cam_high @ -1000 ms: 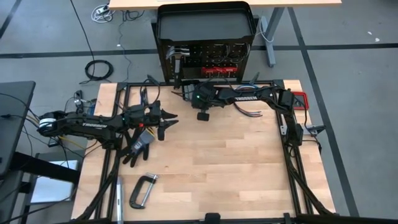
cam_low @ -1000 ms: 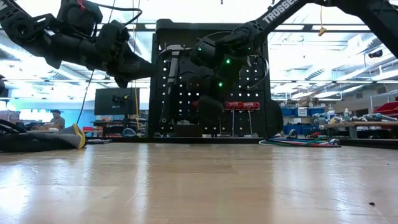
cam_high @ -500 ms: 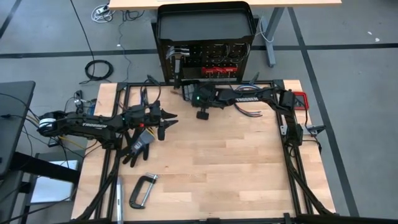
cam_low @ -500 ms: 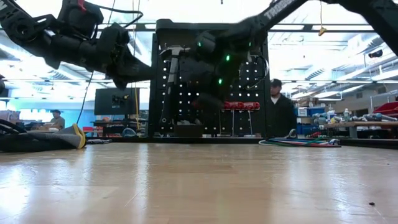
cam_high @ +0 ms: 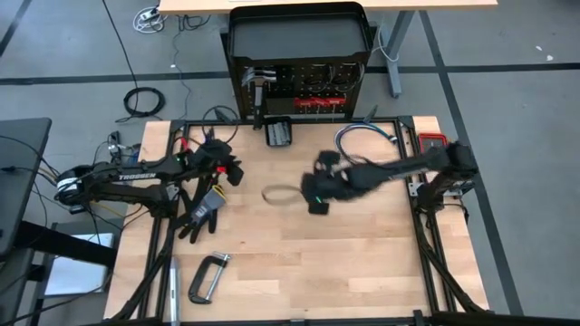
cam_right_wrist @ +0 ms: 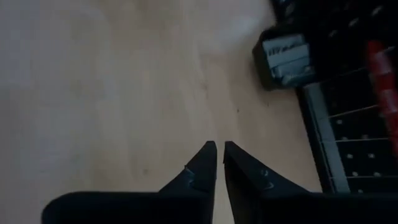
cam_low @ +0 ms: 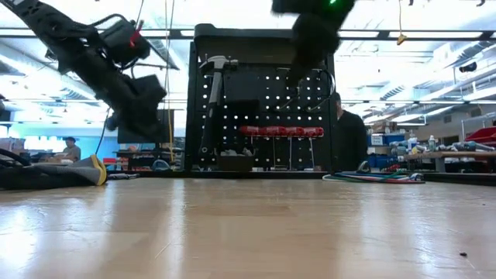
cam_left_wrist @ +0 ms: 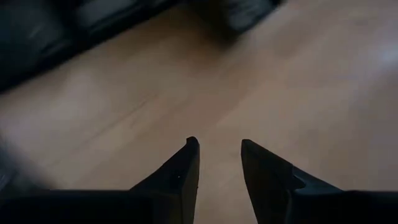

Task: Hang tools onto peg board
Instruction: Move the pens to the center of the table

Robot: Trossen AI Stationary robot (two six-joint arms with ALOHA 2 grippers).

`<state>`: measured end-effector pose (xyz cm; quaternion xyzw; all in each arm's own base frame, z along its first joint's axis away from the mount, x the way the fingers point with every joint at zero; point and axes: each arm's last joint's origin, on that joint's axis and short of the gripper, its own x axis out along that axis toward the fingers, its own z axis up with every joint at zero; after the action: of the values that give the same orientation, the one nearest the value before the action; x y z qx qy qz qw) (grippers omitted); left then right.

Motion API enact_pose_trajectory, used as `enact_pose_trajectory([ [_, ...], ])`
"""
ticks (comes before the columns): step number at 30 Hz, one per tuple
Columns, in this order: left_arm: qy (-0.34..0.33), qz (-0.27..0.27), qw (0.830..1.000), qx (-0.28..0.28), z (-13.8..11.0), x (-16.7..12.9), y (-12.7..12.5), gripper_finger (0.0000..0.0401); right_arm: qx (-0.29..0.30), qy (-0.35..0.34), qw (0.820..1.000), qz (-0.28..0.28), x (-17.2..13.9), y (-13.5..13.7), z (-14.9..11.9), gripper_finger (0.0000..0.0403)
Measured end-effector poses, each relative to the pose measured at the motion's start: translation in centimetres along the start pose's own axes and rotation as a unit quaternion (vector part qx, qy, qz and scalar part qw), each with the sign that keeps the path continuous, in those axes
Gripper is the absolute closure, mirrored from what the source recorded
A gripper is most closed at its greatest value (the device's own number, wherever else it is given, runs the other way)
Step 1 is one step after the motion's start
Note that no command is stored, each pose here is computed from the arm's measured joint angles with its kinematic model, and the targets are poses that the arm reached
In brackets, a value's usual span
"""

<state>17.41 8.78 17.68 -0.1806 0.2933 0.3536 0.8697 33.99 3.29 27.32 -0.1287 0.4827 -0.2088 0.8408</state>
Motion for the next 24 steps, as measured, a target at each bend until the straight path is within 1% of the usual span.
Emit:
enact_pose_trajectory([
  [2, 0.029, 0.029, 0.999, -0.029, -0.3, 0.0, 0.7, 0.0275, 0.009, -0.032, 0.999, -0.021, -1.7, 1.7, -1.5, 0.0363],
  [4, 0.056, 0.054, 0.996, -0.053, -0.8, 0.0, 1.3, 0.0271, 0.035, -0.071, 0.996, -0.041, -2.8, 3.3, -3.1, 0.0363],
  [7, 0.071, 0.107, 0.988, -0.087, -1.3, 0.2, 2.1, 0.0262, 0.074, -0.122, 0.988, -0.051, -2.9, 5.1, -5.7, 0.0356],
  [10, 0.054, 0.155, 0.979, -0.122, -1.6, 0.6, 2.6, 0.0249, 0.129, -0.16, 0.978, -0.029, -1.9, 6.3, -7.8, 0.0338],
  [13, 0.032, 0.188, 0.967, -0.168, -1.6, 1.1, 2.9, 0.0231, 0.163, -0.186, 0.969, -0.013, -0.1, 7.1, -9.5, 0.0313],
  [16, 0.007, 0.218, 0.955, -0.199, -1.4, 1.8, 3.3, 0.021, 0.185, -0.204, 0.961, -0.001, 1.5, 7.5, -10.7, 0.0287],
  [18, 0.002, 0.238, 0.95, -0.204, -1.5, 2.2, 3.7, 0.02, 0.193, -0.206, 0.959, 0.009, 2.1, 7.6, -11.4, 0.0273],
  [21, 0.0, 0.276, 0.936, -0.219, -1.7, 2.9, 4.6, 0.0194, 0.206, -0.212, 0.955, 0.014, 3.0, 7.4, -12.1, 0.0258],
  [24, 0.008, 0.298, 0.924, -0.24, -1.9, 3.6, 5.8, 0.0195, 0.221, -0.22, 0.95, 0.017, 3.4, 7.2, -12.3, 0.025],
])
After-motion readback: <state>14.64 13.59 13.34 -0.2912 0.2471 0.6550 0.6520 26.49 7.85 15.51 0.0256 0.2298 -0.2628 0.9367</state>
